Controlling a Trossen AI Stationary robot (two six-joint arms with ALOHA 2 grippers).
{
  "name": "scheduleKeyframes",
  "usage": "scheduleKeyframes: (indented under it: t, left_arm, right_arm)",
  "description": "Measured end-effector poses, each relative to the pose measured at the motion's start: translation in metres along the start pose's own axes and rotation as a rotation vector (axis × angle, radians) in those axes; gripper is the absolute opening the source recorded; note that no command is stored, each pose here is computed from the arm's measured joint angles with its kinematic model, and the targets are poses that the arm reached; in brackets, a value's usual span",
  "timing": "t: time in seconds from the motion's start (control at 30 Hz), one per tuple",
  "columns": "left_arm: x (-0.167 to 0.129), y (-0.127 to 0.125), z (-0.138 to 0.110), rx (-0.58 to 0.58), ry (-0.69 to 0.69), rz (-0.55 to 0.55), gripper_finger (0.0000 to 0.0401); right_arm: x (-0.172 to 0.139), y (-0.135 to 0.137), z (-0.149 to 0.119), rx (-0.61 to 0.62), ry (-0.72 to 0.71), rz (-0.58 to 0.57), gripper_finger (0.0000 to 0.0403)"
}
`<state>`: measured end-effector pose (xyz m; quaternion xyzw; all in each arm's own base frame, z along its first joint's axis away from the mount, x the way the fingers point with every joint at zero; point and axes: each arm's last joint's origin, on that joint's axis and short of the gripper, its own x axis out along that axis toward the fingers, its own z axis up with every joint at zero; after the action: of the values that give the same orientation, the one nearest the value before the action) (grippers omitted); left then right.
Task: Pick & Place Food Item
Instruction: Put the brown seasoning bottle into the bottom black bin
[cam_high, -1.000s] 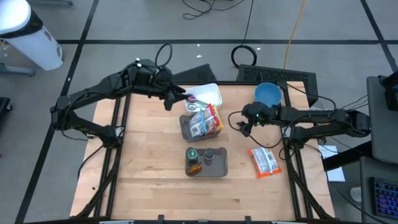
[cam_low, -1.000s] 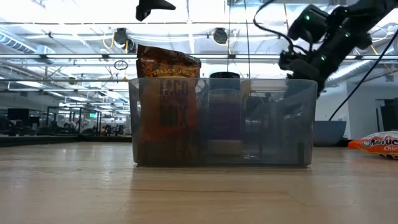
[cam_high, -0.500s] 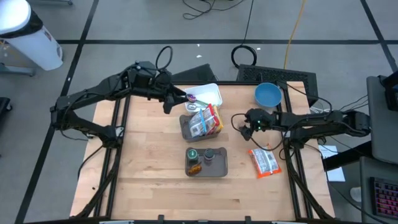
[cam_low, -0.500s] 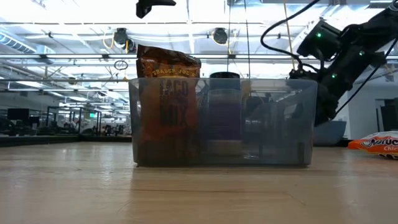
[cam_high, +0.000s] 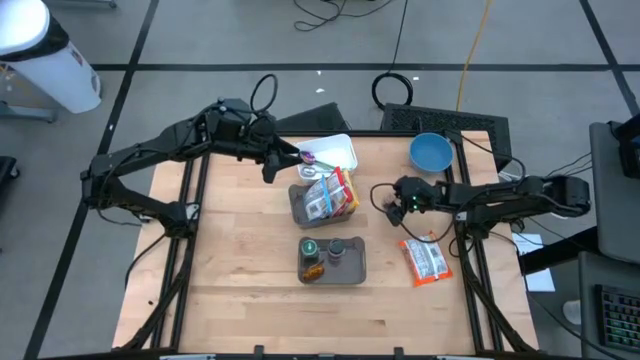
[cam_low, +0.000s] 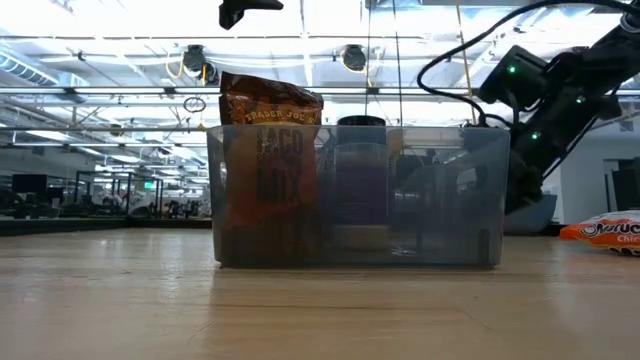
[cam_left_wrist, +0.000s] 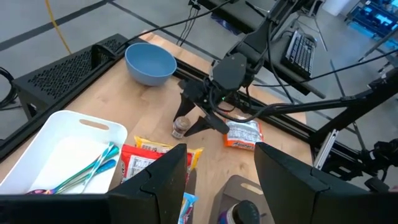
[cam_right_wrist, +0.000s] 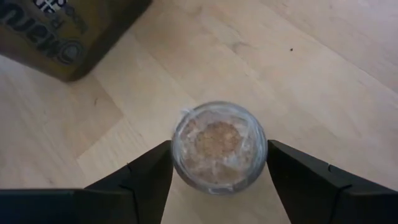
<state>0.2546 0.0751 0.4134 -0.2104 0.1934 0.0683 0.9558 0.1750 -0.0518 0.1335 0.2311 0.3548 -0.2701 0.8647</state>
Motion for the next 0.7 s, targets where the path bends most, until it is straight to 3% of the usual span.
scheduleKeyframes:
  t: [0.4, 0.7]
  left_arm:
    - [0.0, 0.0002, -0.0001, -0.002, 0.001, 0.001, 0.0198]
    - [0.0, 0.0002, -0.0001, -0.002, 0.001, 0.002, 0.0198]
  right_arm:
    - [0.0011, 0.0042, 0.0081, 0.01, -0.082, 0.041, 0.0186]
    - [0.0011, 0.0042, 0.0079, 0.009, -0.077, 0.041, 0.0201]
